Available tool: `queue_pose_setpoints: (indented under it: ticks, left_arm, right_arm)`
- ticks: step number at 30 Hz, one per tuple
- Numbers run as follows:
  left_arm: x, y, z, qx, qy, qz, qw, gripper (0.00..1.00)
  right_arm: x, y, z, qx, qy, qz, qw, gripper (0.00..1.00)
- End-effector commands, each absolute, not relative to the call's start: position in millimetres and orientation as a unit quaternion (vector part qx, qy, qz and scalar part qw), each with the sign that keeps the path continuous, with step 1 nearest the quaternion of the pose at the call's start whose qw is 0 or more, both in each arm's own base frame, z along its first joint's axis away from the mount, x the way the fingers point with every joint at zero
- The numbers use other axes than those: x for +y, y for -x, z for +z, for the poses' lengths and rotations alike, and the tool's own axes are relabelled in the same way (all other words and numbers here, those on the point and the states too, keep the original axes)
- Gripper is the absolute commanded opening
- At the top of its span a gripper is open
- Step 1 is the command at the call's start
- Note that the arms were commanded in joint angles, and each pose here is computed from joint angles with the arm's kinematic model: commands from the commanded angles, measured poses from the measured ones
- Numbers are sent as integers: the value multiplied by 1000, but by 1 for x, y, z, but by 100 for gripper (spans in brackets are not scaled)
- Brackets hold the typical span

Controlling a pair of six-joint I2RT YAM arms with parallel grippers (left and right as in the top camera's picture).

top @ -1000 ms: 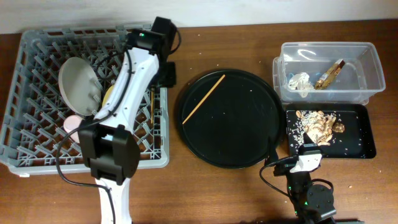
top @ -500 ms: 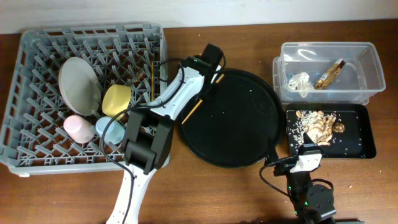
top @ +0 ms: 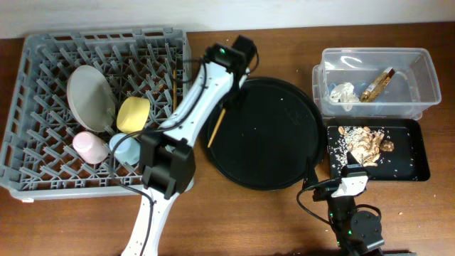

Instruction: Sort waste into correct bins and load items into the dishwasher rack

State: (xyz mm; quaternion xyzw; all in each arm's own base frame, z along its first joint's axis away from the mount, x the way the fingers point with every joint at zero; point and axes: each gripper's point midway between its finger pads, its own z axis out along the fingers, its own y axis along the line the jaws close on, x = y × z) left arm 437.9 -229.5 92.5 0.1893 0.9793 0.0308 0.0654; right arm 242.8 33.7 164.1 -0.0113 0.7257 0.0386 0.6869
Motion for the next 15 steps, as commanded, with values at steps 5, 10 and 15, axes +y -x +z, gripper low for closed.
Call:
queue_pose_setpoints:
  ticks: [5,10,15]
  left_arm:
    - [-112,-462,154,985,39,124,116,0]
    - [-89,-463,111,987,49,130,79,0]
    - [-87,-453,137,987,48,127,81,70]
  right_arm:
    - [33,-243,161,726,7,39,686,99]
    - [33,-243,161,727,7,39,685,98]
    - [33,-243,161,727,7,39,685,98]
